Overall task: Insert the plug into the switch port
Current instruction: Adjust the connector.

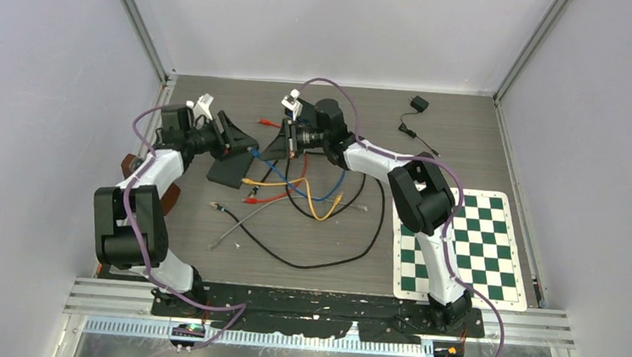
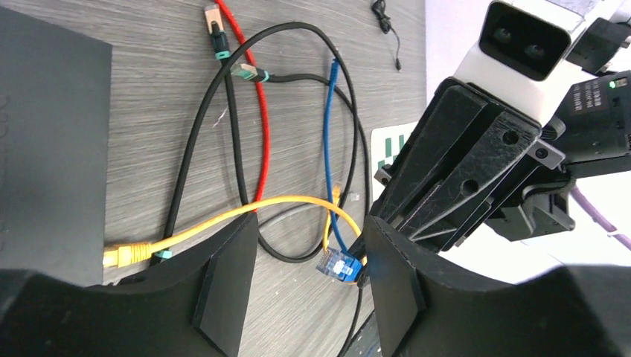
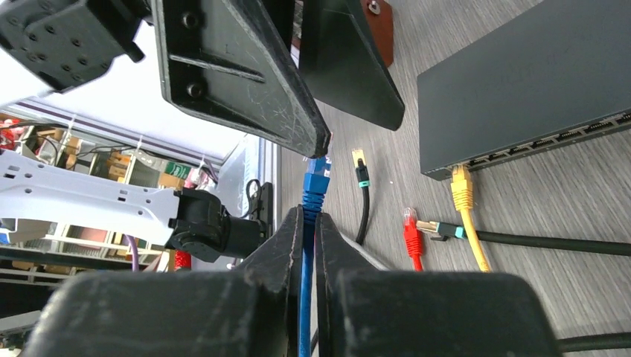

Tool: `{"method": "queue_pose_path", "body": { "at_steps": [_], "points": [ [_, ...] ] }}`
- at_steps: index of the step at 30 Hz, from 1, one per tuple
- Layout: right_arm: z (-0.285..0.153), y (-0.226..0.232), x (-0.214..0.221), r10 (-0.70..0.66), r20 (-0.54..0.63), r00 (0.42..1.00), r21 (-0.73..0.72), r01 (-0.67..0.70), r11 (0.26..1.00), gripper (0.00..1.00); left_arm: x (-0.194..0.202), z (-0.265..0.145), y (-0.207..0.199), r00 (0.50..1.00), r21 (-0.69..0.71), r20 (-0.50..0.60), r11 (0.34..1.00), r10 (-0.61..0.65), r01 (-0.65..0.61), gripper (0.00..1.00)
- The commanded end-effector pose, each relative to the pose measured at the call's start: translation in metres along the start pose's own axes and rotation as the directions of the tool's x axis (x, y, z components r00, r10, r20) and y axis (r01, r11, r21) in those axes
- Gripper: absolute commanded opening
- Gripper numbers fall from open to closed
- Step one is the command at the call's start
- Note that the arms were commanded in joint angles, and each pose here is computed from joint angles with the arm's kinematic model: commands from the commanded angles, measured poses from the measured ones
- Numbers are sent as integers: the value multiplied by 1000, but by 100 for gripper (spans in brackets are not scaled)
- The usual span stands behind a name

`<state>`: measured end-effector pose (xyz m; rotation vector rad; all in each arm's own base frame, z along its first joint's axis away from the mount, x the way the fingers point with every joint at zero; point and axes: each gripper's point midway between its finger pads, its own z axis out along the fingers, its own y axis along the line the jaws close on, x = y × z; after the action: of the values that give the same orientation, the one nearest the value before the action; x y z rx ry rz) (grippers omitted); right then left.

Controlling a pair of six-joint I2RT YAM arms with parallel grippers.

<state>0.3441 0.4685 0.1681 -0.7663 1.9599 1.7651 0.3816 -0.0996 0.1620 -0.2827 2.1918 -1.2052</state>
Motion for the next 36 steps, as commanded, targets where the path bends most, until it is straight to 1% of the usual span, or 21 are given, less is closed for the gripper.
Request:
{"method": "queue_pose_path", "body": {
  "at_steps": [1, 4, 6, 9, 12, 15, 19, 20, 22, 23, 24, 25, 26, 27, 28, 29, 30, 31, 32, 33, 36],
  "points": [
    [-9, 49, -26, -79, 61, 995, -88, 84, 993, 5, -14, -1, -32, 997, 146, 74, 988, 38, -48, 54],
    [-10, 50, -26, -78, 68, 995, -79, 84, 993, 5, -6, 3, -30, 998, 176, 56, 984, -14, 4, 46],
    [-10, 48, -26, -72, 71, 995, -70, 77, 995, 5, -2, 5, -32, 998, 206, 48, 978, -37, 26, 35],
    [-9, 44, -26, -60, 74, 995, -55, 64, 996, 5, 0, 5, -36, 997, 241, 53, 970, -52, 38, 26],
    [-8, 39, -27, -49, 83, 995, -40, 52, 998, 5, 2, 5, -37, 996, 242, 54, 969, -67, 52, 10],
    [-8, 34, -28, -43, 93, 995, -16, 44, 999, 6, 5, 7, -33, 994, 225, 43, 970, -103, 91, 0],
    [-9, 26, -33, -61, 113, 992, 46, 56, 997, 8, 8, 8, -26, 988, 198, 54, 972, -142, 129, 0],
    [-9, 25, -34, -70, 114, 991, 55, 64, 996, 16, 8, 8, -24, 987, 187, 56, 973, -150, 138, 0],
    [-14, 24, -35, -108, 117, 987, 102, 96, 990, 27, 10, 10, -18, 984, 160, 56, 974, -172, 161, 0],
    [-16, 19, -38, -169, 124, 978, 145, 151, 978, 29, 11, 10, -15, 981, 148, 59, 974, -182, 172, 0],
    [-20, 22, -37, -194, 117, 974, 172, 172, 970, 36, 11, 11, -13, 980, 139, 62, 974, -190, 180, 0],
    [-22, 17, -40, -273, 114, 955, 222, 243, 944, 40, 11, 11, -11, 978, 130, 65, 974, -196, 187, 0],
    [-27, 20, -38, -303, 102, 948, 251, 270, 930, 45, 11, 12, -9, 977, 119, 68, 974, -201, 192, 0],
    [-27, 17, -39, -385, 82, 919, 292, 347, 891, 47, 11, 11, -7, 976, 108, 69, 974, -206, 198, 0],
    [-30, 20, -37, -412, 68, 909, 316, 372, 873, 49, 11, 11, -7, 976, 103, 73, 975, -203, 195, 0],
    [-29, 17, -37, -479, 43, 877, 353, 435, 828, 50, 12, 11, -4, 975, 88, 72, 975, -211, 204, 0],
    [-30, 18, -33, -506, 21, 862, 369, 464, 805, 52, 12, 11, -3, 974, 77, 73, 975, -213, 207, 0],
    [-27, 16, -31, -563, -14, 826, 398, 522, 755, 52, 12, 11, -1, 973, 64, 75, 975, -217, 212, 0],
    [-27, 16, -28, -577, -35, 816, 409, 538, 737, 52, 12, 11, 0, 973, 56, 79, 975, -217, 213, 0],
    [-23, 16, -26, -623, -69, 779, 422, 588, 690, 52, 12, 11, 1, 972, 49, 82, 975, -220, 216, 0],
    [-13, 16, -17, -673, -138, 726, 418, 659, 625, 52, 12, 9, 2, 970, 37, 88, 974, -225, 222, 0]
  ]
}}
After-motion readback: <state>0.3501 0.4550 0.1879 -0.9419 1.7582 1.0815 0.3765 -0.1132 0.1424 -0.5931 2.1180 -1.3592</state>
